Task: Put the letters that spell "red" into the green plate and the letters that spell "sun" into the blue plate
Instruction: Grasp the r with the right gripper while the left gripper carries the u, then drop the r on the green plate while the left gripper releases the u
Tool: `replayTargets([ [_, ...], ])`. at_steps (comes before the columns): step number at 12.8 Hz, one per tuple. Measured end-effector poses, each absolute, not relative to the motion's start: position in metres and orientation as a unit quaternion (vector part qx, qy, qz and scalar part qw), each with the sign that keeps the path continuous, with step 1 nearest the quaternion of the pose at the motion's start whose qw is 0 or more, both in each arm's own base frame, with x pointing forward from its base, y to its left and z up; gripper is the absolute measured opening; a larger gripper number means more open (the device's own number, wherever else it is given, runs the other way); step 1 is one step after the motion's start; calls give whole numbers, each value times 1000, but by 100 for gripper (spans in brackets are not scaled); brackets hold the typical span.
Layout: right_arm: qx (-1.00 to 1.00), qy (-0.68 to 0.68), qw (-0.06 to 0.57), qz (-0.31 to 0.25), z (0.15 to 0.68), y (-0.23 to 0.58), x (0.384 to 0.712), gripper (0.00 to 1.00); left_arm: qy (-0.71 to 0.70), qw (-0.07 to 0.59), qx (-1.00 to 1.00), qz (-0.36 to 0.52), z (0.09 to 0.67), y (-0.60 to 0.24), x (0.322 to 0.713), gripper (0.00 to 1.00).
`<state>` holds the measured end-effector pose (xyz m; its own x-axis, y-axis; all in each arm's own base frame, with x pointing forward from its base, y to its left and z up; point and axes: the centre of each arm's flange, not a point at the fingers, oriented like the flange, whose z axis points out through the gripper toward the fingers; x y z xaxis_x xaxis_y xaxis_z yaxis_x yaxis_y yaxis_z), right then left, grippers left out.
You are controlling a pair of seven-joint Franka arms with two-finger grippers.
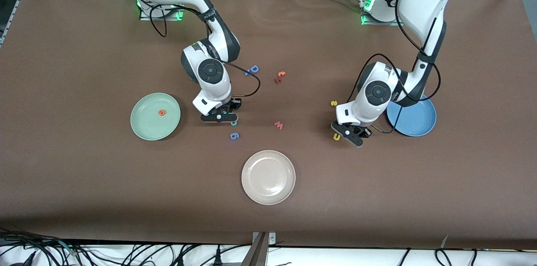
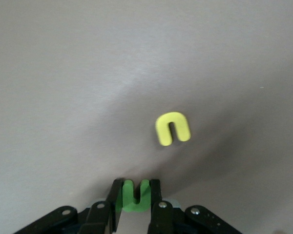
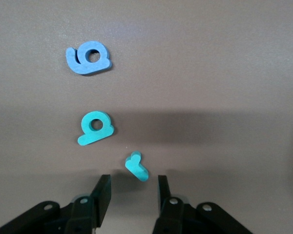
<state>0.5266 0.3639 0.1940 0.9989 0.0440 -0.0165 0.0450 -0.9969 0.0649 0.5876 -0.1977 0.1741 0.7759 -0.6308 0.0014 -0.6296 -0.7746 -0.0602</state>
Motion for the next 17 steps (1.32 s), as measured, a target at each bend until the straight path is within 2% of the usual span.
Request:
replayTargets([
  [4, 999, 39, 31, -3, 182, 364, 527, 45, 329, 32, -944, -15, 175, -189, 592, 27],
  [7, 998, 49, 28, 1, 178, 364, 527, 44, 310, 39, -950, -12, 209, -171, 603, 27],
  [8, 998, 51, 27, 3, 178, 365, 528, 38, 291, 41, -956, -4, 229, -155, 607, 27],
  [10, 998, 52, 26, 5, 179, 365, 528, 13, 245, 44, -969, 13, 268, -106, 612, 27],
  [12, 998, 54, 26, 5, 179, 364, 529, 13, 201, 43, -978, 28, 284, -51, 611, 27],
  [14, 998, 52, 32, 0, 184, 359, 532, 13, 170, 36, -984, 43, 276, -14, 601, 27],
  [17, 997, 48, 59, -17, 229, 317, 557, 13, 145, 23, -986, 74, 250, 9, 579, 27],
])
